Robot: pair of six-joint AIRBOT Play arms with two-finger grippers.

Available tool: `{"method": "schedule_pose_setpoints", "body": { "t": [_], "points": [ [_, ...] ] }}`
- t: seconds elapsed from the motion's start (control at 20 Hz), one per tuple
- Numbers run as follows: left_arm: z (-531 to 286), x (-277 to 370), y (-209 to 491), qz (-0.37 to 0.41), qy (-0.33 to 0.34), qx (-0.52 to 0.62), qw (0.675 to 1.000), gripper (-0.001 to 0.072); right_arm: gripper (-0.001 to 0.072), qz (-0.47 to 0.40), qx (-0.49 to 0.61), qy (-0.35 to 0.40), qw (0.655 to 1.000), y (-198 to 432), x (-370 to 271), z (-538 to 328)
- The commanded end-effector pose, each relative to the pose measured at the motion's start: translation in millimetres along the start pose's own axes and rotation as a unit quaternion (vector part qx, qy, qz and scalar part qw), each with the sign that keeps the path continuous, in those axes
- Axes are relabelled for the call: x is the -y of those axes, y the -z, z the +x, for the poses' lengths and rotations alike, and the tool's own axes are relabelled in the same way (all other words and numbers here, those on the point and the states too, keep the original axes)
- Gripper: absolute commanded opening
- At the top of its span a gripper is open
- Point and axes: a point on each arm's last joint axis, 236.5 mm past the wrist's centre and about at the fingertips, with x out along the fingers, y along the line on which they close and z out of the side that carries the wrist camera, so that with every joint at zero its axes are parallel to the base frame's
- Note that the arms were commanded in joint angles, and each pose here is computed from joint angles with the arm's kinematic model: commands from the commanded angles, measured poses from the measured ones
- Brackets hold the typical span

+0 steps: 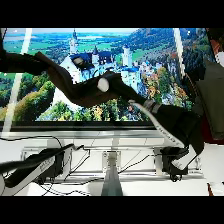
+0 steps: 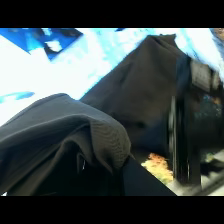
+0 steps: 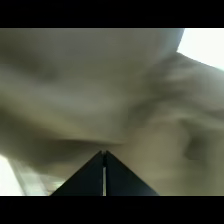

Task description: Fold the clothes and pants, and hang the long-sleeved shirts on hangers.

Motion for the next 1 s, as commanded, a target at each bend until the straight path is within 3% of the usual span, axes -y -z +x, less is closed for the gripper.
{"method": "schedule_pose_setpoints", "body": {
  "t": [0.0, 0.35, 0.4, 0.45, 0.5, 0.6, 0.65, 0.8, 0.95],
  "points": [
    [39.3, 32.2, -3.2, -0.003, 0.078, -0.021, 0.997, 0.0015, 0.0011, 0.014, -0.041, 0.095, 0.995, 3.7, 117.0, -51.4],
    [201.7, 127.4, -40.3, 0.047, 0.121, 0.028, 0.991, 0.0037, 0.0011, 0.198, -0.137, 0.178, 0.954, 87.3, 302.0, -186.2],
    [218.9, 140.6, -44.5, 0.053, 0.118, 0.044, 0.991, 0.0256, 0.0011, 0.219, -0.134, 0.184, 0.949, 95.1, 317.0, -199.8],
    [231.3, 152.6, -46.9, 0.058, 0.117, 0.056, 0.990, 0.0683, 0.0021, 0.239, -0.132, 0.187, 0.943, 102.5, 328.9, -211.7],
    [239.4, 162.7, -50.6, 0.061, 0.115, 0.071, 0.989, 0.0712, 0.0115, 0.257, -0.132, 0.188, 0.939, 109.9, 338.3, -222.4],
    [239.8, 171.5, -58.2, 0.068, 0.112, 0.090, 0.987, 0.0712, 0.0498, 0.282, -0.131, 0.189, 0.931, 121.2, 349.9, -235.0],
    [237.4, 171.8, -60.2, 0.069, 0.112, 0.094, 0.987, 0.0711, 0.0590, 0.288, -0.130, 0.190, 0.930, 123.9, 353.4, -236.7],
    [221.8, 155.0, -66.5, 0.084, 0.093, 0.098, 0.987, 0.0709, 0.0590, 0.308, -0.143, 0.155, 0.928, 135.2, 341.8, -214.6],
    [202.6, 138.8, -65.5, 0.100, 0.080, 0.087, 0.988, 0.0707, 0.0590, 0.349, -0.121, 0.022, 0.929, 121.3, 295.3, -156.7]
  ]
}}
